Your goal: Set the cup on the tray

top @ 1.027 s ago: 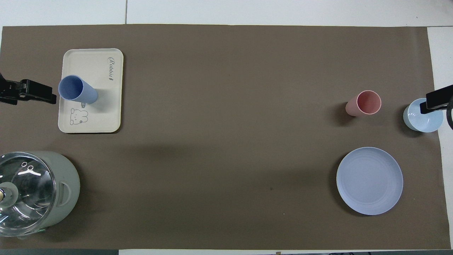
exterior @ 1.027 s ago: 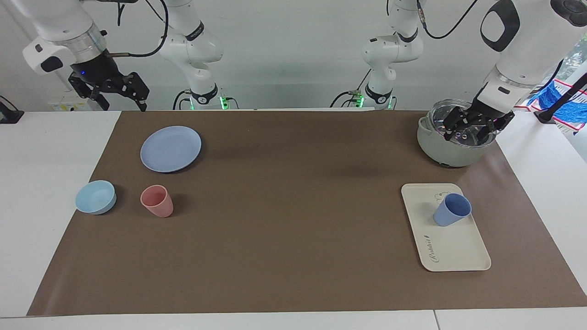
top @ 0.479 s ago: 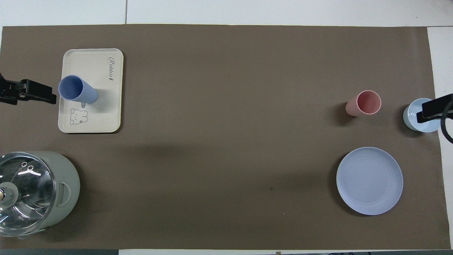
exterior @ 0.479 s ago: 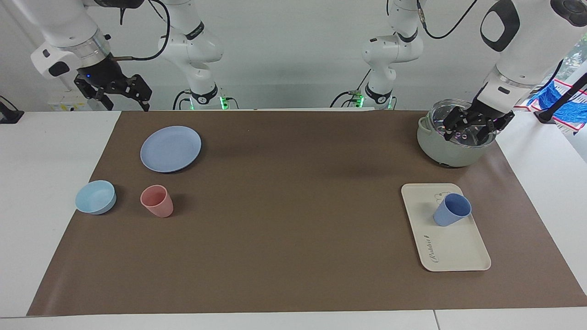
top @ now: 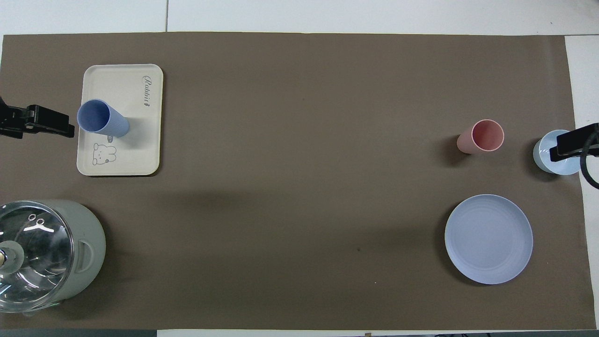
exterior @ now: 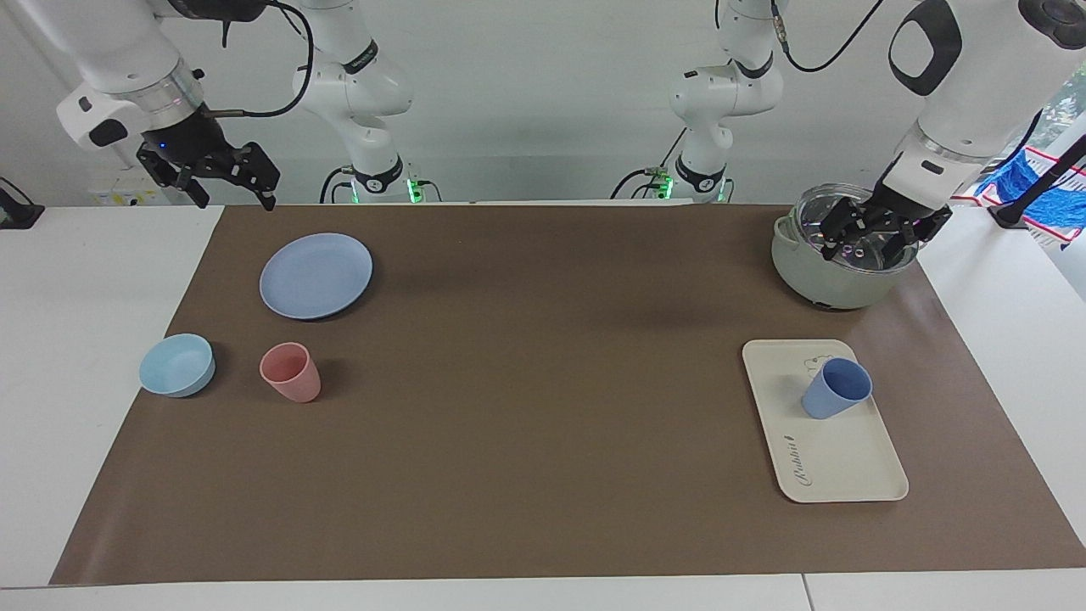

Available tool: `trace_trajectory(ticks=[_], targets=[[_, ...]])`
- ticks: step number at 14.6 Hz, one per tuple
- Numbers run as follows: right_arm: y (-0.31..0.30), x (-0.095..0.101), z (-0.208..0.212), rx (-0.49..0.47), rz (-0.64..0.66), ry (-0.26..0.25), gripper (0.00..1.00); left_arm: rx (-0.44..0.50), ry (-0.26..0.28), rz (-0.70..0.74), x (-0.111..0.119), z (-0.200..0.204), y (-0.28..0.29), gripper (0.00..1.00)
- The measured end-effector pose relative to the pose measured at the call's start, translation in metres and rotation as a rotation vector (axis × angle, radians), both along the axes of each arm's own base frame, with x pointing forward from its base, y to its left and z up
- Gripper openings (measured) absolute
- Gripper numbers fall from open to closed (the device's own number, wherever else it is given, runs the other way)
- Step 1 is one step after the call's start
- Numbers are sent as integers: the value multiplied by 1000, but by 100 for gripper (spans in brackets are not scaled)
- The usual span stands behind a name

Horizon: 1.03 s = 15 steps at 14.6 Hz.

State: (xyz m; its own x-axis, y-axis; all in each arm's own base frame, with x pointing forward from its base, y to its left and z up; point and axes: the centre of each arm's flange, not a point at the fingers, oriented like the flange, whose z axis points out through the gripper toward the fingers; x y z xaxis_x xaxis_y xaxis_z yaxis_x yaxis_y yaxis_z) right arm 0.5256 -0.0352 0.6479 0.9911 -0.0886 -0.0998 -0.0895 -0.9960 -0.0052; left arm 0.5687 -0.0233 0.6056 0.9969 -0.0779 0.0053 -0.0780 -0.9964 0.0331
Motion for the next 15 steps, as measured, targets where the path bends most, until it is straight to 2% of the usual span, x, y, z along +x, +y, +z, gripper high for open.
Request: trace_trajectory(ticks=[12,15], targets=[[-3,0,-3,2,-4,6,100,0,0,0,0,0,0,100],[-9,3,-15,2,-15,13,100,0,0,0,0,0,0,100]])
